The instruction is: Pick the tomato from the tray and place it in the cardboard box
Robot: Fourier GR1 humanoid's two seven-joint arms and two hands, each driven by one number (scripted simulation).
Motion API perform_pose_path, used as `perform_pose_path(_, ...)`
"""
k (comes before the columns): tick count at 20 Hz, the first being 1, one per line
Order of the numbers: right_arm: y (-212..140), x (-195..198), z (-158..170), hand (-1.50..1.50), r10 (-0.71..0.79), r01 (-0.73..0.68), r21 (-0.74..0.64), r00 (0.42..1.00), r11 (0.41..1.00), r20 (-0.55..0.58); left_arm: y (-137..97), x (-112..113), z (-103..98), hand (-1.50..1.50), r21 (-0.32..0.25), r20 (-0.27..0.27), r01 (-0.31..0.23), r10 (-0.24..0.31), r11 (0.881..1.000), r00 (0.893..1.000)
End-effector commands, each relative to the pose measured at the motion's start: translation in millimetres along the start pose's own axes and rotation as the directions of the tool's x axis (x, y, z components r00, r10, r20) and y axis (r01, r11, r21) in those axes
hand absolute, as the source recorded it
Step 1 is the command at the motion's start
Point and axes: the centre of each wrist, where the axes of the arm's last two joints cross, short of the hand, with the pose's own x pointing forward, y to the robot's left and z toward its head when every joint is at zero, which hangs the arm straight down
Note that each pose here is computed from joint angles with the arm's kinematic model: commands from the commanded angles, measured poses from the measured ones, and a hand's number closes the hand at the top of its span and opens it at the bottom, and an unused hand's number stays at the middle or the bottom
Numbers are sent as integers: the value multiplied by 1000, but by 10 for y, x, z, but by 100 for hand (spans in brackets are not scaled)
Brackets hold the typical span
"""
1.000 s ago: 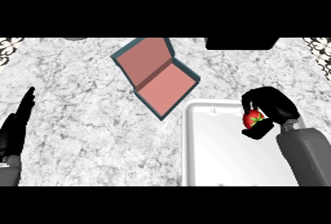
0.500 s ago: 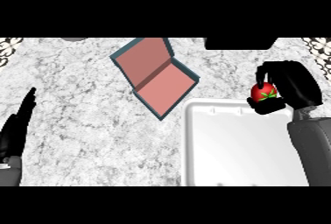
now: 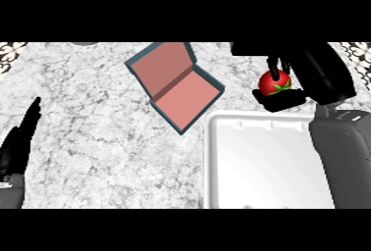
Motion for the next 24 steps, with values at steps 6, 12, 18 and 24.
perform_pose_path(6,15,620,-677,150,-223,223,-1,975,975,-4,-149,44,-94,0,-7,6,-6,6,1000,1000)
perform_pose_path(12,189,1021,-1086,150,-312,314,16,946,949,-86,-21,62,6,0,-6,14,-6,6,1000,1000)
perform_pose_path(18,694,919,-1229,150,-344,351,43,931,935,-122,-30,102,-58,0,-36,28,-1,2,999,1000)
perform_pose_path(24,597,1170,-1537,150,-306,319,60,938,946,-165,-2,163,-194,0,-43,53,6,-4,999,999)
